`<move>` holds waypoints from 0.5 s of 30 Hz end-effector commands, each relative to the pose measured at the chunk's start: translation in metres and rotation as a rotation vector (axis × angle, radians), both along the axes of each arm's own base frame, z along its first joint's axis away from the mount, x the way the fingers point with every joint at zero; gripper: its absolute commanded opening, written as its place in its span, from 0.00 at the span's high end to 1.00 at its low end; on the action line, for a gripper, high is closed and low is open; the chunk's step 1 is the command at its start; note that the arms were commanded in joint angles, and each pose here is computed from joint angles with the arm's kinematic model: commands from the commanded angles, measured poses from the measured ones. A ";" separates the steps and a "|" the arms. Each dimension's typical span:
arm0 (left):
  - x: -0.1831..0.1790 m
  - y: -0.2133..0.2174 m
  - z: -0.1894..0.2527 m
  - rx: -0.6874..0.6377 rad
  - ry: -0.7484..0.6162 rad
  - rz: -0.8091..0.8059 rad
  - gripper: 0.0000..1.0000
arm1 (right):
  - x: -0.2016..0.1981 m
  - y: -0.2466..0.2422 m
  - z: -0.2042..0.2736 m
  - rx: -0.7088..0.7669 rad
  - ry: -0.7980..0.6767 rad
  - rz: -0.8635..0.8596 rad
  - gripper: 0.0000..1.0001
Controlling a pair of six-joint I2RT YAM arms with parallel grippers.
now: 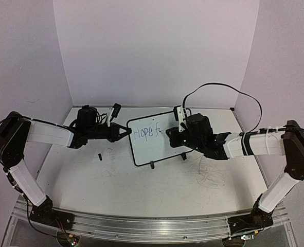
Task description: Write a sentence on the whiteboard
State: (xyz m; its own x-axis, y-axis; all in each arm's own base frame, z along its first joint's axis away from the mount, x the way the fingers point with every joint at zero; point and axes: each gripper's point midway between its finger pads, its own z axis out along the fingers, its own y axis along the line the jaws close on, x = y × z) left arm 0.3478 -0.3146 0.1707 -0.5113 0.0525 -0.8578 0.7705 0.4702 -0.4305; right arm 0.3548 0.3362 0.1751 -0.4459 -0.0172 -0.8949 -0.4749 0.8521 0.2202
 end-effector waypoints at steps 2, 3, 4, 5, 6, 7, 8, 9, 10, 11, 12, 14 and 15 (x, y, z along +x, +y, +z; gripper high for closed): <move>0.003 0.006 -0.001 0.048 -0.024 0.020 1.00 | 0.016 -0.019 0.029 0.041 -0.072 -0.111 1.00; 0.003 0.006 -0.001 0.047 -0.024 0.021 1.00 | 0.017 -0.020 0.031 0.044 -0.075 -0.113 1.00; 0.003 0.006 -0.001 0.048 -0.023 0.020 1.00 | 0.017 -0.019 0.032 0.046 -0.079 -0.111 1.00; 0.003 0.006 -0.001 0.048 -0.023 0.020 1.00 | 0.017 -0.019 0.034 0.048 -0.083 -0.108 1.00; 0.003 0.006 -0.001 0.048 -0.023 0.020 1.00 | 0.018 -0.018 0.035 0.049 -0.087 -0.105 1.00; 0.003 0.005 -0.001 0.048 -0.022 0.019 1.00 | 0.018 -0.017 0.037 0.052 -0.089 -0.100 1.00; 0.003 0.005 -0.001 0.048 -0.022 0.019 1.00 | 0.018 -0.015 0.038 0.056 -0.091 -0.093 1.00; 0.003 0.005 -0.001 0.047 -0.023 0.018 1.00 | 0.018 -0.012 0.038 0.057 -0.091 -0.080 1.00; 0.003 0.005 -0.001 0.047 -0.023 0.018 1.00 | 0.017 -0.009 0.038 0.058 -0.088 -0.066 1.00; 0.003 0.005 0.000 0.046 -0.024 0.018 1.00 | 0.016 -0.007 0.037 0.059 -0.085 -0.053 1.00; 0.003 0.005 0.000 0.046 -0.025 0.019 1.00 | 0.016 -0.005 0.036 0.060 -0.082 -0.043 1.00; 0.003 0.005 0.000 0.047 -0.026 0.019 1.00 | 0.014 -0.002 0.034 0.060 -0.078 -0.027 1.00; 0.003 0.005 0.000 0.047 -0.026 0.019 1.00 | 0.013 -0.002 0.033 0.060 -0.078 -0.023 1.00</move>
